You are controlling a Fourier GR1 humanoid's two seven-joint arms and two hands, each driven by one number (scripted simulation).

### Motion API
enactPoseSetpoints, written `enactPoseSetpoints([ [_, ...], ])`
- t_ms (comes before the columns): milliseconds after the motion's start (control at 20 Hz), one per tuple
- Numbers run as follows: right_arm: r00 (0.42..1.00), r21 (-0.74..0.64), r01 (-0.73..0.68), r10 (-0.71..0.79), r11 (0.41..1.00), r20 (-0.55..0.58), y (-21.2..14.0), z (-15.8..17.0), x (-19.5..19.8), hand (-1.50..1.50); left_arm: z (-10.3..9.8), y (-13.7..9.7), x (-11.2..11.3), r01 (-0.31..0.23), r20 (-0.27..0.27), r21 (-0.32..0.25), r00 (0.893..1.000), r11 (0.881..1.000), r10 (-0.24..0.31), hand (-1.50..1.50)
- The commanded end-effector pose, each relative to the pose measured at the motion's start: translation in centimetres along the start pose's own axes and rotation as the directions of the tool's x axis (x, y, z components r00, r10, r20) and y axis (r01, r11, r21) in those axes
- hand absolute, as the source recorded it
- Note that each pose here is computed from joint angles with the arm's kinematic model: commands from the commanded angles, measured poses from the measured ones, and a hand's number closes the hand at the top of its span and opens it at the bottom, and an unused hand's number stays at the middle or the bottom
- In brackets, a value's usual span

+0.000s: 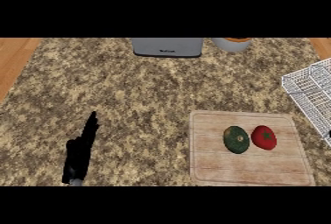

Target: Pick the squash from the cutting board and place it in the tiered basket

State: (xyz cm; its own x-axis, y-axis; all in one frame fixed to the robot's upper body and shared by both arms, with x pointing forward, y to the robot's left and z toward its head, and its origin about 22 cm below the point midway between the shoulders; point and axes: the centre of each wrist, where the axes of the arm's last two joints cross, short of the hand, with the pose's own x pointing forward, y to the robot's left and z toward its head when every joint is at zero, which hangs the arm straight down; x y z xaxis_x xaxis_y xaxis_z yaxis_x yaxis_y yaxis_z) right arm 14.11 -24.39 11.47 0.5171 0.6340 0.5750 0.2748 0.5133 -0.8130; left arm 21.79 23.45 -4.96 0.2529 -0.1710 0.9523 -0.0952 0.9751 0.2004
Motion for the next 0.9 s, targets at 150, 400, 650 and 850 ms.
enactPoseSetpoints([
  [150,0.977,0.012,-0.186,0.186,0.983,-0.104,4.0,-0.2,4.5,-1.50,-1.3,0.8,0.2,-0.019,-0.015,0.008,1.000,1.000,0.019,0.00],
  [400,0.939,0.086,-0.290,0.301,0.953,-0.169,6.9,-1.3,5.6,-1.50,-0.3,2.4,0.4,0.014,-0.007,0.004,1.000,1.000,-0.014,0.00],
  [650,0.945,0.135,-0.258,0.279,0.957,-0.171,9.4,-1.4,8.2,-1.50,0.7,0.2,-0.9,-0.010,-0.028,0.024,1.000,1.000,0.010,0.00],
  [850,0.950,0.158,-0.259,0.281,0.953,-0.135,9.7,0.2,10.5,-1.50,-0.2,1.0,0.1,-0.007,-0.015,0.029,1.000,1.000,0.008,0.00],
])
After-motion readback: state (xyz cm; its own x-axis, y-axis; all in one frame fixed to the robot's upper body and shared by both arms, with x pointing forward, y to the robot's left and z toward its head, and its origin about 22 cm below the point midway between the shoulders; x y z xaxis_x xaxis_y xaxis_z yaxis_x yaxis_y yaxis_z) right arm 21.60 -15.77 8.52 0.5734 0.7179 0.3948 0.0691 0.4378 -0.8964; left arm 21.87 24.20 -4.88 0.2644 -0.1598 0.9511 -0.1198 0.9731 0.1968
